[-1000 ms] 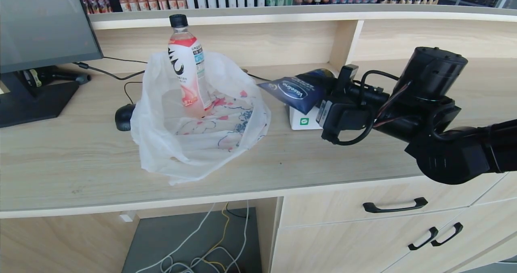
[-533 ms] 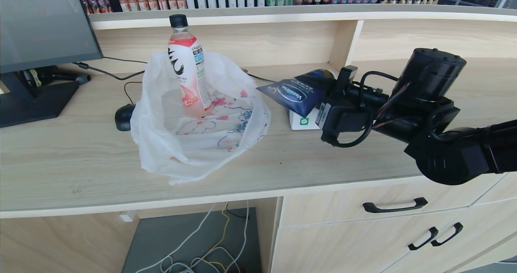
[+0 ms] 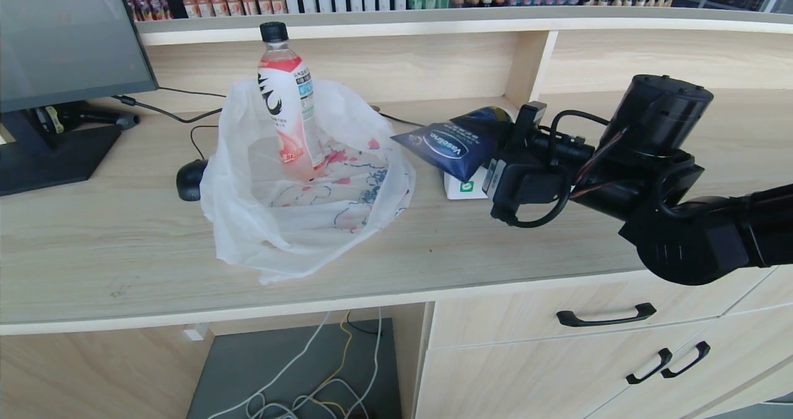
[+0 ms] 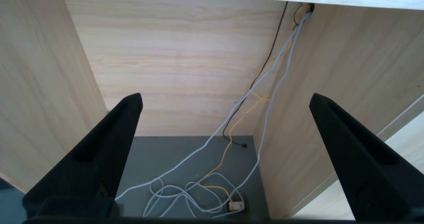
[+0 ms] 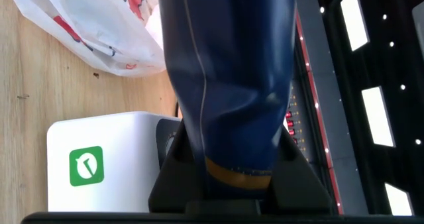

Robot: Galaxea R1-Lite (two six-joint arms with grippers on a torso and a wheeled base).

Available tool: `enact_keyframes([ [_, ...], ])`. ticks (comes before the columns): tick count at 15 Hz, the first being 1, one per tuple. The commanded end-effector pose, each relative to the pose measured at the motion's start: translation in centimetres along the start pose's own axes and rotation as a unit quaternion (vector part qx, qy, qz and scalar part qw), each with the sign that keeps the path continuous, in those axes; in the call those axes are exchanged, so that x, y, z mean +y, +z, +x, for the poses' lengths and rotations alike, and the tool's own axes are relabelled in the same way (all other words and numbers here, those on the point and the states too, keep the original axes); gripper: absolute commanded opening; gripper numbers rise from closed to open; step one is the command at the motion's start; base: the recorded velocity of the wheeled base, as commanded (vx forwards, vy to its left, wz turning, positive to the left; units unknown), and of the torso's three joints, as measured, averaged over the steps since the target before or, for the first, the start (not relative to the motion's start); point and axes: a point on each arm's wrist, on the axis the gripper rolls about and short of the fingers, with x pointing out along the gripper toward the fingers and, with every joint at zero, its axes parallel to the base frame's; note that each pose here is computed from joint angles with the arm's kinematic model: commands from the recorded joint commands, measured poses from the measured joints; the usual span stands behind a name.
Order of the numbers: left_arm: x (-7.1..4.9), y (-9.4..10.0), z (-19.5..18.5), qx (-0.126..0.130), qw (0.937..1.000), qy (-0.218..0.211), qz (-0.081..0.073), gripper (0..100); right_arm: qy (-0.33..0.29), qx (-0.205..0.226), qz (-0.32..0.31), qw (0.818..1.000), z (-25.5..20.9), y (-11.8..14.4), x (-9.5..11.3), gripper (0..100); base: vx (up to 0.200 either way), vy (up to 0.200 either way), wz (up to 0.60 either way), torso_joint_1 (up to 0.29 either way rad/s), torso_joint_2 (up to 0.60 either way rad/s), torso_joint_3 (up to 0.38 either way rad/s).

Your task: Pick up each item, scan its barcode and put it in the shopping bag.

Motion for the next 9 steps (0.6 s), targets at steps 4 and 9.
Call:
enact_keyframes([
  [4, 0.00, 0.00, 0.00, 0.000, 1.0000, 0.000, 0.000, 100, 0.006, 0.000, 0.003, 1.000, -0.14, 0.06, 0.34, 0, 0.000, 0.000, 0.00, 0.000, 0.00, 0.000],
  [9, 0.00, 0.00, 0.00, 0.000, 1.0000, 0.000, 0.000, 100, 0.008, 0.001, 0.003, 1.000, -0.16, 0.04, 0.53, 0, 0.000, 0.000, 0.00, 0.000, 0.00, 0.000],
])
